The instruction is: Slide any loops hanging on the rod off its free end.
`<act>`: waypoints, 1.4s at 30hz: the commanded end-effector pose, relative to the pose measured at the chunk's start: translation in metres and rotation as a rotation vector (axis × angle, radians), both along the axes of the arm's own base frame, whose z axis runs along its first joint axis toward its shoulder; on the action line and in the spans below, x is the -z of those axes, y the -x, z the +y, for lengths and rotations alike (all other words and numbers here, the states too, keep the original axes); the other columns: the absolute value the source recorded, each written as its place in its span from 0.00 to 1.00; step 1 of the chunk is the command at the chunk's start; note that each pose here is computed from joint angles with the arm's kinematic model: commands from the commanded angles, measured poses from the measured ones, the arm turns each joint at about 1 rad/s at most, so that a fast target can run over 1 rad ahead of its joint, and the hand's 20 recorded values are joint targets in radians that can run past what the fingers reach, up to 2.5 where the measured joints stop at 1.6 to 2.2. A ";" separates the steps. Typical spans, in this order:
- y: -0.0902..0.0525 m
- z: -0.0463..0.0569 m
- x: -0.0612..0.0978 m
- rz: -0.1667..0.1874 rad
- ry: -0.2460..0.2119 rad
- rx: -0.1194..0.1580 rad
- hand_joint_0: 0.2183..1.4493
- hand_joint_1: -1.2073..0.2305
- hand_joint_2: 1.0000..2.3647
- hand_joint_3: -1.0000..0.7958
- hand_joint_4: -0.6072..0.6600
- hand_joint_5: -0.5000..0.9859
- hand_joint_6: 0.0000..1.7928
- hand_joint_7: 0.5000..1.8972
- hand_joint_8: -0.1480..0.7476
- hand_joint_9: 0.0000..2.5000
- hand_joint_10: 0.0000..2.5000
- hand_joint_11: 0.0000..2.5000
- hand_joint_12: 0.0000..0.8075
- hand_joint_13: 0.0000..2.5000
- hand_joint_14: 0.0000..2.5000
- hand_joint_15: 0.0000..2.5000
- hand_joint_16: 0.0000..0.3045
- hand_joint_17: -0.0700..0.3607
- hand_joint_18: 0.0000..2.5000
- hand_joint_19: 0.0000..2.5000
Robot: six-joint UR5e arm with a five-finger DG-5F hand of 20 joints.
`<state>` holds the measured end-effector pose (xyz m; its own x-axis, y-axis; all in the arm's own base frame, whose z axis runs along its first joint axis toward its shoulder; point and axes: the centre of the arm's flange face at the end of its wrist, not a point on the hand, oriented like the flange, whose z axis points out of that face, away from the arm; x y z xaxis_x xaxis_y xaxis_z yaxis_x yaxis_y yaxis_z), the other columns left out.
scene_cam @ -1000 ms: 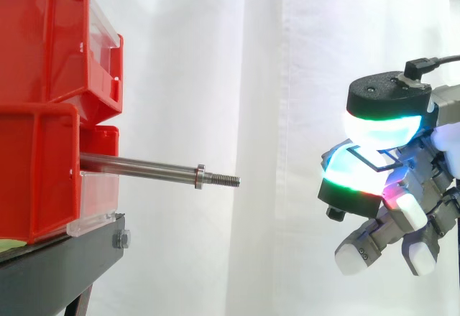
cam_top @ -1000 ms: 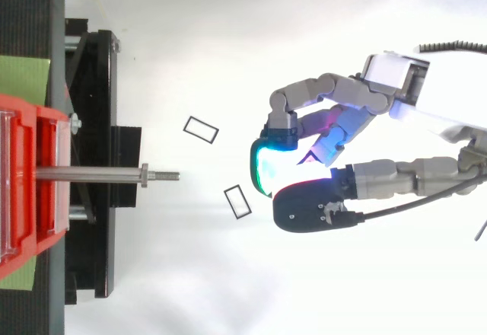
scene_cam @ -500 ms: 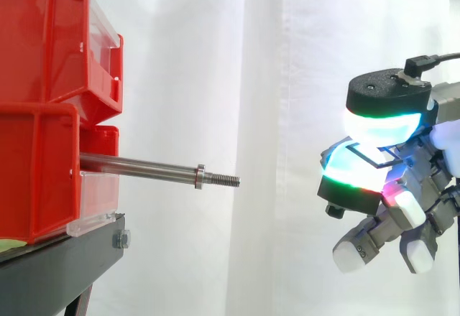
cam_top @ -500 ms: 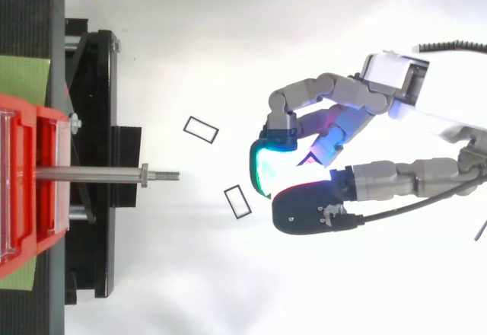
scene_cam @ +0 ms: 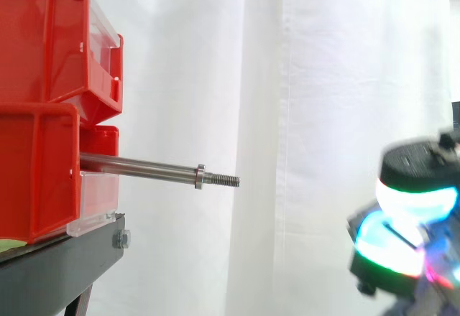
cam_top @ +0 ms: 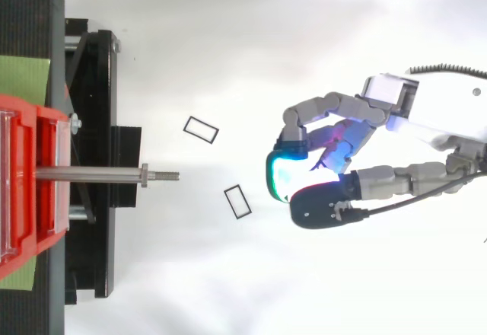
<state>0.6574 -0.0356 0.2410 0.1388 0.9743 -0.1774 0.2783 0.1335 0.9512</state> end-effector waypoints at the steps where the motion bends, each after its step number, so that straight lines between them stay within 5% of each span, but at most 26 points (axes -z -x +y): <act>1: 0.007 -0.001 0.029 -0.104 -0.032 0.002 0.28 0.37 0.02 0.50 0.40 0.27 0.43 0.56 0.47 0.48 0.01 0.25 0.40 0.26 0.00 0.03 0.16 0.41 0.33 0.18; 5: 0.005 0.000 0.030 -0.135 -0.039 0.004 0.28 0.37 0.02 0.51 0.39 0.27 0.43 0.57 0.47 0.47 0.01 0.24 0.40 0.26 0.00 0.03 0.16 0.41 0.33 0.18; 42: 0.005 0.000 0.030 -0.130 -0.016 -0.002 0.28 0.36 0.02 0.51 0.39 0.27 0.43 0.56 0.47 0.45 0.01 0.22 0.39 0.26 0.00 0.03 0.15 0.41 0.32 0.18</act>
